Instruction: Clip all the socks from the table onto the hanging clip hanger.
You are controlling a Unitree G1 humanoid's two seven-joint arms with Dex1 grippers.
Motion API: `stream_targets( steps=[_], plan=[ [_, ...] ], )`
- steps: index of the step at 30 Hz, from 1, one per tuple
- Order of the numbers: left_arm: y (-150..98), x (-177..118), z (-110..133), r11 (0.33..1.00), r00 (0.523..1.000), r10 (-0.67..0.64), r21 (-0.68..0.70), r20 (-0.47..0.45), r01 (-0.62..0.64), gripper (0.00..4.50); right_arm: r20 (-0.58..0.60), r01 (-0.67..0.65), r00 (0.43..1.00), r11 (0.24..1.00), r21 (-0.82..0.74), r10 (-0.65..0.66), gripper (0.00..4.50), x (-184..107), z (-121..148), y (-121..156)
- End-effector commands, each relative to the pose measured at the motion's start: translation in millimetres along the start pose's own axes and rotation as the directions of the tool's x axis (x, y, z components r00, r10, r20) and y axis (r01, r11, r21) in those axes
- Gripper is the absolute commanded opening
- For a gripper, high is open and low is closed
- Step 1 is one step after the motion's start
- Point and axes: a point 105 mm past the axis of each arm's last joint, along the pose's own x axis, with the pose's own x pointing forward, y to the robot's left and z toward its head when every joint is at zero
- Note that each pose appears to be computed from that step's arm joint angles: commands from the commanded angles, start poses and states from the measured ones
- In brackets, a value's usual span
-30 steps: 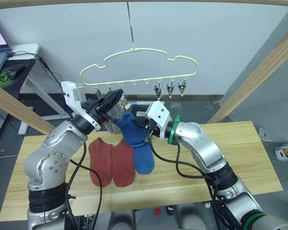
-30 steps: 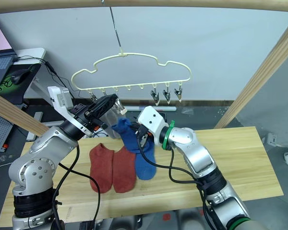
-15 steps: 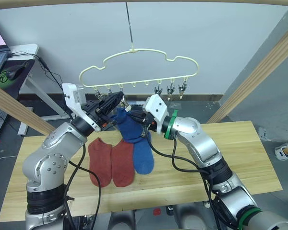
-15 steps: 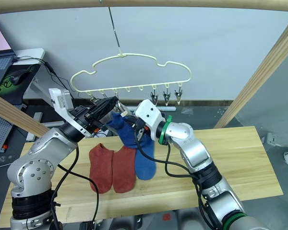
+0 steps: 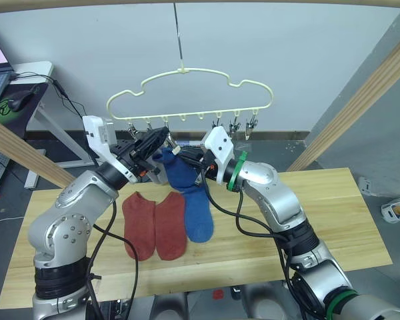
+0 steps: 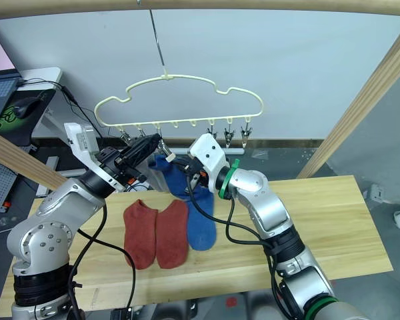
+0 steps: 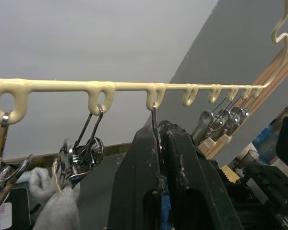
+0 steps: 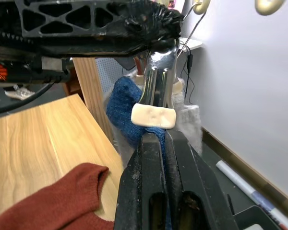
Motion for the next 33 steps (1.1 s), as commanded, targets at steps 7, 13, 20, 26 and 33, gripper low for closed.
stream_targets(
  steps=[7,13,20,26,33],
  plan=[
    [-5,-5,5,1.000,1.000,-0.016,0.010,0.019,0.016,1.82,0.063,-0.022,0.998,1.000,-0.010,0.022,0.00,5,18,6],
    [-8,-8,6,1.000,0.999,-0.031,0.005,0.016,0.031,3.58,0.023,-0.021,1.000,1.000,-0.008,0.021,0.00,7,11,7],
    [-6,-10,4,0.999,1.000,-0.016,0.042,0.001,0.016,3.90,-0.037,-0.044,0.998,0.999,-0.029,0.043,2.46,3,1,11],
    [-8,-16,-4,0.994,0.998,-0.022,0.103,-0.055,0.027,3.90,-0.103,-0.053,0.994,0.997,-0.049,0.048,3.15,-14,-9,13],
    [-10,-34,-25,0.956,0.979,-0.062,0.271,-0.193,0.114,3.90,-0.165,-0.019,0.986,0.998,-0.067,0.008,3.15,-51,-18,18]
  ],
)
